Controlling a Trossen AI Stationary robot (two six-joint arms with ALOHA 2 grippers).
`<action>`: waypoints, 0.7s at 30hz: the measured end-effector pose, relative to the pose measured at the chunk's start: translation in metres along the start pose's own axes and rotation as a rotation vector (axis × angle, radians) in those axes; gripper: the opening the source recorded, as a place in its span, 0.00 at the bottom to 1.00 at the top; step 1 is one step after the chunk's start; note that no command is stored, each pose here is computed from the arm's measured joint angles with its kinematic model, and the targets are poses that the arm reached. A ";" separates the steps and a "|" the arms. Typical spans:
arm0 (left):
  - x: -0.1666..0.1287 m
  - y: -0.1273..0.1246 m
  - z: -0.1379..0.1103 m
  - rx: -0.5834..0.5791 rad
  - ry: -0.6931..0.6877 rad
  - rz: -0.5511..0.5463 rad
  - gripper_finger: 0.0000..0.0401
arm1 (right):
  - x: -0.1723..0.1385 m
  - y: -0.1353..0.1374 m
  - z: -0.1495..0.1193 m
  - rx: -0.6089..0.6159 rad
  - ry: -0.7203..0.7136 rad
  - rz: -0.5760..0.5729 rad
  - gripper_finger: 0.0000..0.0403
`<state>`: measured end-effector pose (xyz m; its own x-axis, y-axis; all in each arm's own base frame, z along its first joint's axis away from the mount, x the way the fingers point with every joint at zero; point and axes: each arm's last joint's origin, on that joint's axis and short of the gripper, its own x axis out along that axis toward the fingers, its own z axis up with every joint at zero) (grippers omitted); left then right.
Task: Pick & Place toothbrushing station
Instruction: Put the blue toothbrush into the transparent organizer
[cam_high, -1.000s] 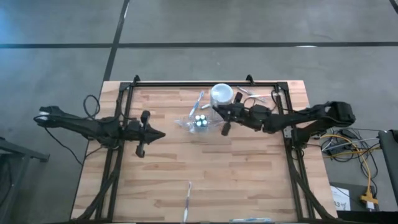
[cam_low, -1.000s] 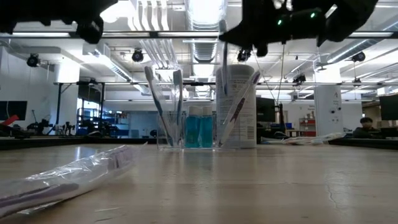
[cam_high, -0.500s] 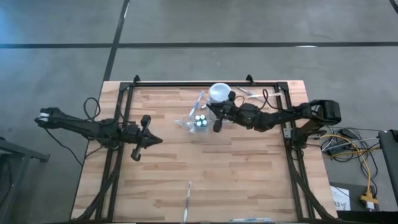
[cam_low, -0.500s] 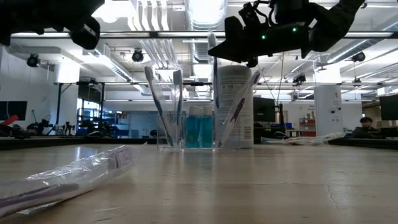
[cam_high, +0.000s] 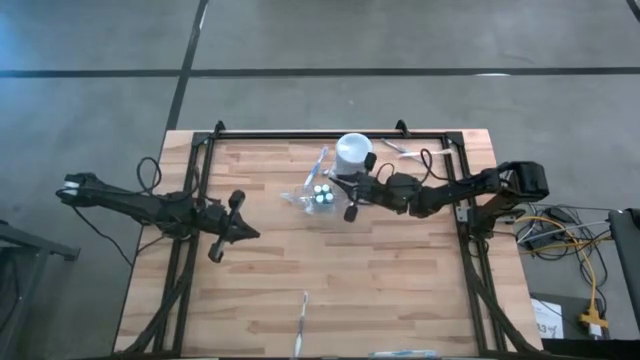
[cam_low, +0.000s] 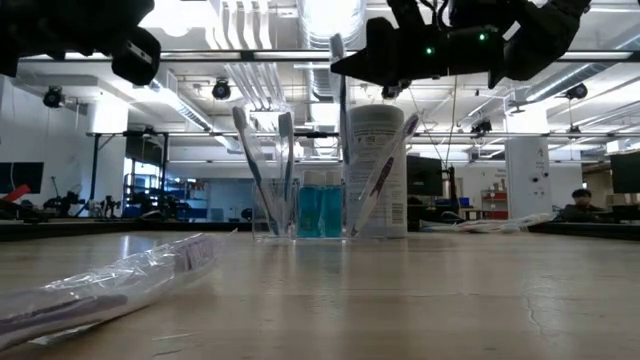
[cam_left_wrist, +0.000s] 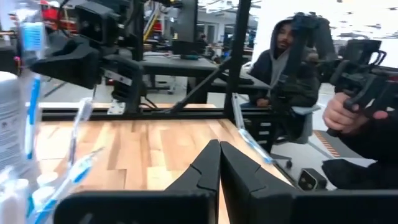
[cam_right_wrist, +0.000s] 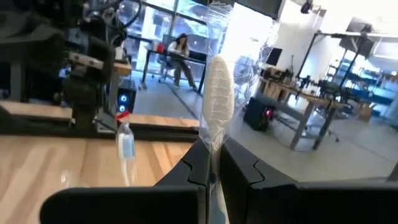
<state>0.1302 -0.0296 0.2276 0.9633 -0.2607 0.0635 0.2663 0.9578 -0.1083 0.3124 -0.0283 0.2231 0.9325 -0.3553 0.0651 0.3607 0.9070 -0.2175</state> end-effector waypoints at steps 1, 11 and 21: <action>0.000 0.000 0.000 -0.001 0.001 -0.009 0.02 | 0.000 0.001 0.000 0.011 0.000 0.004 0.03; 0.000 0.000 0.000 0.001 0.003 -0.015 0.02 | -0.013 0.005 -0.022 0.050 -0.002 0.017 0.03; 0.000 -0.001 0.002 0.031 -0.015 -0.020 0.02 | -0.019 0.002 -0.040 0.057 0.061 -0.029 0.03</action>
<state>0.1301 -0.0301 0.2292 0.9572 -0.2779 0.0805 0.2839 0.9558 -0.0765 0.2943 -0.0284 0.1828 0.9195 -0.3930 0.0102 0.3895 0.9070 -0.1601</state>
